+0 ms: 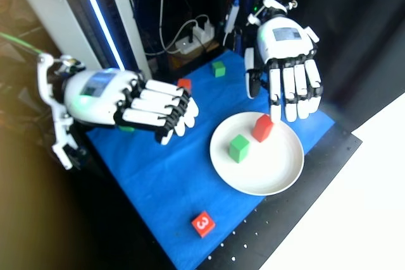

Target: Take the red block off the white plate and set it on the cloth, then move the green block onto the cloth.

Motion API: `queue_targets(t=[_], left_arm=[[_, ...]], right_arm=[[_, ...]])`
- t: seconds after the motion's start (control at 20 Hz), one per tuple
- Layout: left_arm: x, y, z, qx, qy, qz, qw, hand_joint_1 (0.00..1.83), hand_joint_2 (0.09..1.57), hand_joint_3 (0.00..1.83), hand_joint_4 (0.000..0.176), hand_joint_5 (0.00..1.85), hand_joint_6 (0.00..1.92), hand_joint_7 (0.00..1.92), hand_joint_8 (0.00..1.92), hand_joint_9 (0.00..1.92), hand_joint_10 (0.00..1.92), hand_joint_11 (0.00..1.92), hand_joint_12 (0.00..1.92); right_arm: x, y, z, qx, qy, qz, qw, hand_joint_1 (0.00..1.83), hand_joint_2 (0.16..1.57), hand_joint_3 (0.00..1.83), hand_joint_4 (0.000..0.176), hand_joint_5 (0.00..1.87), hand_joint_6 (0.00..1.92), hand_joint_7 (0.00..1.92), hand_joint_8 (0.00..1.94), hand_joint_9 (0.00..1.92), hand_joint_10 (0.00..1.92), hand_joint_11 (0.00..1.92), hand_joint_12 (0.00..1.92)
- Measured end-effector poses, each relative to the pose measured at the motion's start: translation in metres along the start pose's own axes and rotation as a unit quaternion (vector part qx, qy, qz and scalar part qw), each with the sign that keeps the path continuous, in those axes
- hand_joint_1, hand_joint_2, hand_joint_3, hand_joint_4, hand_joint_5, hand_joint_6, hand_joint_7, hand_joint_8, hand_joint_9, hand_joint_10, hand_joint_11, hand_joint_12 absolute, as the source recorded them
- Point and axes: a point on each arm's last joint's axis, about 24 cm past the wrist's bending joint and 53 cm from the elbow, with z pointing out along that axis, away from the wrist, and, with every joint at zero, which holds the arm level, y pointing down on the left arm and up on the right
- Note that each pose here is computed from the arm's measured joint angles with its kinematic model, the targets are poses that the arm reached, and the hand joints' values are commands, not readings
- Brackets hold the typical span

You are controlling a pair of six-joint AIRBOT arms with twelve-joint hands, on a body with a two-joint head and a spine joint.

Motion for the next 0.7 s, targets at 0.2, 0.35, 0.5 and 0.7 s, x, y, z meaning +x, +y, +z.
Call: queue_targets(t=[0.2, 0.35, 0.5, 0.7], left_arm=[[-0.003, 0.001, -0.001, -0.002, -0.006, -0.002, 1.0000, 0.74, 0.92, 0.00, 0.071, 0.39, 0.04, 0.27, 0.00, 0.17, 0.23, 0.00, 1.32], [-0.001, 0.003, 0.002, -0.003, -0.004, -0.003, 1.0000, 0.86, 0.92, 0.00, 0.047, 0.40, 0.03, 0.36, 0.03, 0.27, 0.26, 0.00, 1.38], [0.011, 0.007, 0.010, -0.008, 0.015, -0.005, 0.9998, 0.93, 0.92, 0.00, 0.035, 0.42, 0.01, 0.49, 0.02, 0.34, 0.51, 0.00, 1.47], [0.031, 0.003, 0.023, -0.006, 0.042, -0.007, 0.9991, 0.95, 0.92, 0.00, 0.011, 0.43, 0.01, 0.56, 0.02, 0.33, 0.90, 0.18, 1.54]], right_arm=[[0.000, 0.000, 0.000, 0.000, -0.001, 0.000, 1.0000, 0.85, 0.65, 0.46, 0.000, 0.61, 0.90, 0.58, 1.08, 0.49, 1.27, 0.33, 1.72], [0.000, 0.000, 0.000, 0.000, -0.001, 0.000, 1.0000, 0.85, 0.66, 0.48, 0.000, 0.58, 0.96, 0.57, 1.08, 0.47, 1.28, 0.31, 1.74], [0.002, 0.002, 0.001, -0.002, 0.000, 0.003, 1.0000, 0.89, 0.67, 0.44, 0.000, 0.64, 0.91, 0.58, 1.14, 0.49, 1.34, 0.34, 1.75], [0.003, 0.002, 0.002, -0.003, 0.000, 0.004, 1.0000, 0.85, 0.79, 0.32, 0.000, 0.66, 0.84, 0.58, 1.15, 0.51, 1.33, 0.36, 1.71]])
